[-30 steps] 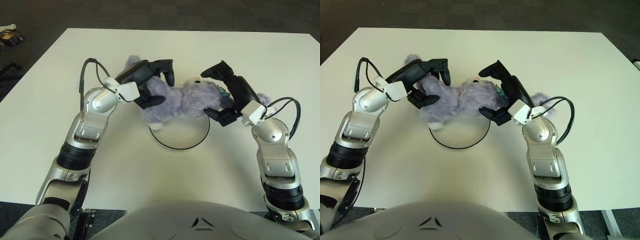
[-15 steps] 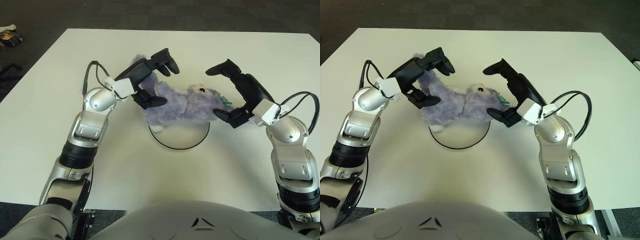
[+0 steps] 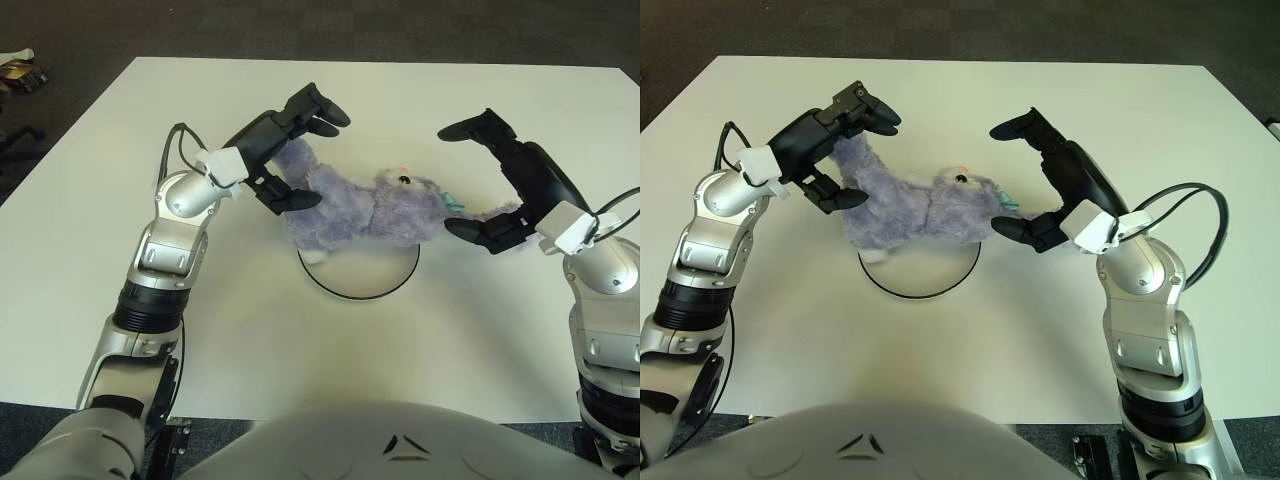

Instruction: Put the doll into the plate.

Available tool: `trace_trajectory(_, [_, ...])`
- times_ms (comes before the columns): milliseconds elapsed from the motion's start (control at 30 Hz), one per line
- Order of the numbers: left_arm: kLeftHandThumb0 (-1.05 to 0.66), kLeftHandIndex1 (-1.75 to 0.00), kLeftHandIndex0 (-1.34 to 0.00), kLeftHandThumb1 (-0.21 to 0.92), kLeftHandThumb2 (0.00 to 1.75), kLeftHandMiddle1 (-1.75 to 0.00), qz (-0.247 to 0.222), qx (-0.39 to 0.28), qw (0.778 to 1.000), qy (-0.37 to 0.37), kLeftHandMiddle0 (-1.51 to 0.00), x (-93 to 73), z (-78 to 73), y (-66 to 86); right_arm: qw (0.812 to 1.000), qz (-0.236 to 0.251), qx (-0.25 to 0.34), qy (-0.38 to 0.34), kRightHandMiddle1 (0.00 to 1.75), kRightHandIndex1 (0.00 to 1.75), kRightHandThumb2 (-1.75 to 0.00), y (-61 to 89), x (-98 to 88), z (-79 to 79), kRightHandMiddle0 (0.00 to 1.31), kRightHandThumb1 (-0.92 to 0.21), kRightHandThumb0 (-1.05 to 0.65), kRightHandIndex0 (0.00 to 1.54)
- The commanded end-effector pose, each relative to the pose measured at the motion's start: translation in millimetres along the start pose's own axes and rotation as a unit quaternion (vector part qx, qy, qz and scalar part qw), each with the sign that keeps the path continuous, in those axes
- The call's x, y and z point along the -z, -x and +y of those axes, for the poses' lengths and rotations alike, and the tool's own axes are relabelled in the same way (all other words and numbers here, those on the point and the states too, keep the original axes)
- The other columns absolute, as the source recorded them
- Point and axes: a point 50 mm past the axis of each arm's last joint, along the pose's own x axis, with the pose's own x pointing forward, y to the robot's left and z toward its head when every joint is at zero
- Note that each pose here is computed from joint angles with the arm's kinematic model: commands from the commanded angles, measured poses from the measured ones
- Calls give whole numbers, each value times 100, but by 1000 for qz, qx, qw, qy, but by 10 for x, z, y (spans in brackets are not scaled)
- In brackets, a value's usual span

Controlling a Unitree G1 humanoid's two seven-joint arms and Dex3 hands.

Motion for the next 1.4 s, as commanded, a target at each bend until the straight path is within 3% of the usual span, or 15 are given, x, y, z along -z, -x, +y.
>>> trace_trajectory(0, [-58,-122,-1,16,104,-73,8,-11,1000,9,-18,22,116,16,1000,-1,-3,-13,96,36,-109,-9,29,-72,0,-10,-41,8])
trace_trajectory(233, [-59,-119,0,18,103,-70,24,-36,999,26,-15,56,202,61,998,3,-6,-55,89,32,-116,-17,55,-144,0,-6,-26,2])
trace_trajectory(467, [-59,-112,0,34,96,-71,40,-97,992,69,-11,129,308,157,993,-4,14,-117,86,29,-124,-34,103,-202,0,-5,-12,1])
trace_trajectory(633, [-52,-110,0,43,95,-73,46,-138,987,67,-12,127,356,174,983,3,33,-180,94,30,-132,-67,151,-216,0,-5,-1,4])
trace_trajectory(767, [-48,-111,0,46,96,-74,47,-162,984,61,-13,110,384,171,978,7,47,-203,100,31,-133,-85,166,-225,0,-6,-2,5])
trace_trajectory(967, [-45,-113,0,47,97,-74,53,-185,980,53,-15,133,396,144,973,6,64,-219,106,32,-133,-128,187,-212,0,-8,-4,7])
trace_trajectory(1200, [-45,-119,0,45,97,-76,63,-216,974,27,-18,231,365,95,961,-1,108,-256,119,57,-133,-211,258,-115,2,-7,-8,2])
trace_trajectory(1367, [-44,-127,0,44,99,-80,57,-234,969,55,-20,309,347,55,950,-7,149,-273,123,62,-138,-265,310,-103,2,-7,2,0])
